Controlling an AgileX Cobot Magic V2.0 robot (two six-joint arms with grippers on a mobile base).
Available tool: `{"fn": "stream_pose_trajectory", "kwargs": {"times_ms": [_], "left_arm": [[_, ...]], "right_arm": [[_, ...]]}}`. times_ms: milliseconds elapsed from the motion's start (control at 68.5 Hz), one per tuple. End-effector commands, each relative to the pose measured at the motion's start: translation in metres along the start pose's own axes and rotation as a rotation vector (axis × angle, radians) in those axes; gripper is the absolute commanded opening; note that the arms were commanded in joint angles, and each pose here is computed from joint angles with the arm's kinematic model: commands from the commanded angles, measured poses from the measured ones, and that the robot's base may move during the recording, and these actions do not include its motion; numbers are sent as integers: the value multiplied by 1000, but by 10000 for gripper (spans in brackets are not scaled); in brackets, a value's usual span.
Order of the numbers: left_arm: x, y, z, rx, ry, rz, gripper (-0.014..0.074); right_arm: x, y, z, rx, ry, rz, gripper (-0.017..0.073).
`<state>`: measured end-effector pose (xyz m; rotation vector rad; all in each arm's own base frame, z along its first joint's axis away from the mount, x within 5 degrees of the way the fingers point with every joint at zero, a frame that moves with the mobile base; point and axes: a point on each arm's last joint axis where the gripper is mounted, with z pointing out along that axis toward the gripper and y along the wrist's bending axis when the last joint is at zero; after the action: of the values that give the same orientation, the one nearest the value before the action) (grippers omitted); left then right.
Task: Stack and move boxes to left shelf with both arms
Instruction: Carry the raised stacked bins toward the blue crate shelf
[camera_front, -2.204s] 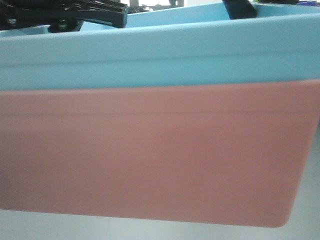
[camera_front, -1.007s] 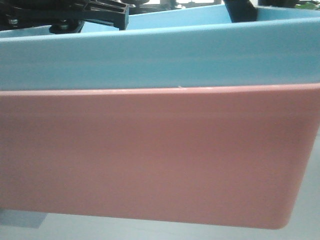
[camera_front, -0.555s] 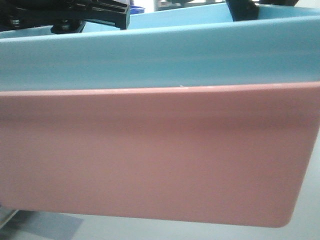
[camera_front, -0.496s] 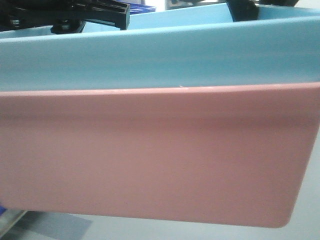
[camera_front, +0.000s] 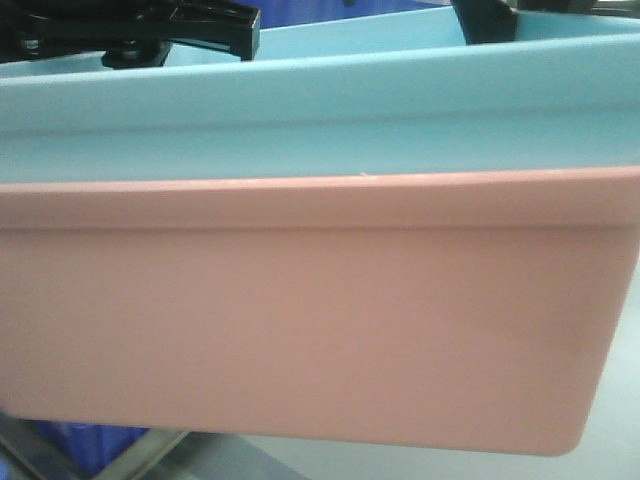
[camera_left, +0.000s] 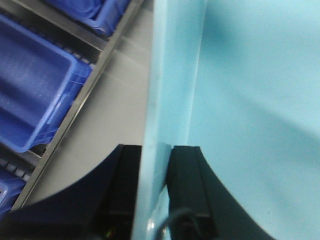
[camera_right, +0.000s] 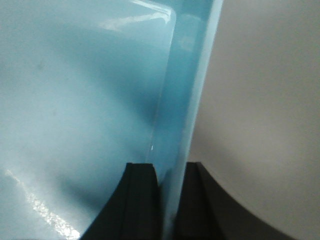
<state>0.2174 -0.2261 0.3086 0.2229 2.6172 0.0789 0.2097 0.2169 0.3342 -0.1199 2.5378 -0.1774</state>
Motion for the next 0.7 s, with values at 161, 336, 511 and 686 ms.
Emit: {"fn": "stream_pose_trajectory", "kwargs": {"times_ms": [161,336,511,686], "left_arm": [[-17,-22,-31,258,-189,-14,-12],[-17,-22,-31,259,-189,-14,-12],[-17,-22,-32,262,-191,-14,-12],[-16,-22,-31,263,-183,-18,-12]], "right_arm": [[-2,0,-28,-86,-17,19,57],[-2,0,-28,-86,-17,19,57],[-2,0,-28,-86,-17,19,57],[-2,0,-28,-86,-17,19,57]]}}
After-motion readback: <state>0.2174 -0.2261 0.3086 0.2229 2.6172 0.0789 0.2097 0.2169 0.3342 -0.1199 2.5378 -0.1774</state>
